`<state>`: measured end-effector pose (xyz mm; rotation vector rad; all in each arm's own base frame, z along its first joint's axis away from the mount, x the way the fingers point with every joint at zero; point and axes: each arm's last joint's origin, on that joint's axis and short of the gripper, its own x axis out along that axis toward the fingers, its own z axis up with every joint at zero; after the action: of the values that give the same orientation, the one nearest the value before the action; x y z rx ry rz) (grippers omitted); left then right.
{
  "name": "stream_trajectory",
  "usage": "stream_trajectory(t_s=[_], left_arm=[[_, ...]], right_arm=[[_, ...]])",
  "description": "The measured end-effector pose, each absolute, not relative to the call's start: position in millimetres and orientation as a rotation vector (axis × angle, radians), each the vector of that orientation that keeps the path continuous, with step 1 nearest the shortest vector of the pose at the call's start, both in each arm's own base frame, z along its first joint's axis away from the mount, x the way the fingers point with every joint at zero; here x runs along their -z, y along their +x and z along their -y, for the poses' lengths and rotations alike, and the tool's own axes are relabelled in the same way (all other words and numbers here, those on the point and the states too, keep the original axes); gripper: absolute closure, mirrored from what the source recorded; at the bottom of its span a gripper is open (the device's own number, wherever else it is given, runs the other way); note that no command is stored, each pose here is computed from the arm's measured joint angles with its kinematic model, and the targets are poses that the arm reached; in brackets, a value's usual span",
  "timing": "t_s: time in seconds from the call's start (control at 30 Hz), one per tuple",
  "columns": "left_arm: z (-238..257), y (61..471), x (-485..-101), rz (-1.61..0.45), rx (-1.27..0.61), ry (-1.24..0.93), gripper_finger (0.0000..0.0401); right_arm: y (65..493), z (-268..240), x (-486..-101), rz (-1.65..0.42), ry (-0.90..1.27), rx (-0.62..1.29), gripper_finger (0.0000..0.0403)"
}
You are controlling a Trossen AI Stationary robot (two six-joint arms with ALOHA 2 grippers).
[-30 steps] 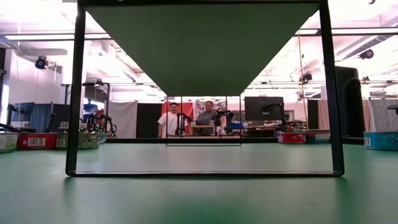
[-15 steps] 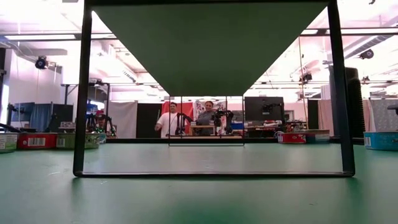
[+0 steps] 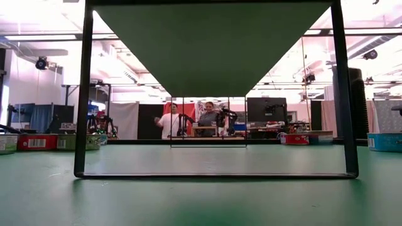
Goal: Stack canned seafood by type on shelf
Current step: Put the green tuna can on the shelf
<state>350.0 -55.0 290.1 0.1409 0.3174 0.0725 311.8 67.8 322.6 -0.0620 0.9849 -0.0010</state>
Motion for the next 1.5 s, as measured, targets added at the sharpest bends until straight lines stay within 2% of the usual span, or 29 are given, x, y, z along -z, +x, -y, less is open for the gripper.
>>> stream_trajectory(t_s=[0.13, 0.27, 0.37, 0.5, 0.73, 0.97, 1.13, 1.5], left_arm=[[72, 331, -296, -0.233, -0.101, 0.144, 0.0401], [86, 298, -285, -0.218, -0.177, 0.149, 0.0401], [90, 273, -283, -0.180, -0.209, 0.110, 0.0401], [90, 251, -278, -0.151, -0.187, 0.042, 0.0401], [92, 230, -271, -0.139, -0.152, 0.021, 0.0401], [88, 215, -272, -0.114, -0.140, 0.007, 0.0401], [87, 214, -272, -0.111, -0.141, 0.008, 0.0401], [88, 216, -268, -0.132, -0.144, 0.017, 0.0401]], right_arm=[[321, -70, -319, -0.914, -0.095, -0.001, 0.0249], [334, -69, -328, -0.747, -0.118, -0.019, 0.0335], [338, -64, -333, -0.689, -0.095, -0.004, 0.0383], [346, -55, -322, -0.729, -0.030, 0.043, 0.0390], [351, -43, -293, -0.943, -0.013, 0.026, 0.0394], [331, -20, -292, -1.122, -0.210, 0.103, 0.0394], [334, 4, -293, -1.123, -0.395, 0.167, 0.0394], [345, 39, -289, -1.096, -0.524, 0.157, 0.0394]])
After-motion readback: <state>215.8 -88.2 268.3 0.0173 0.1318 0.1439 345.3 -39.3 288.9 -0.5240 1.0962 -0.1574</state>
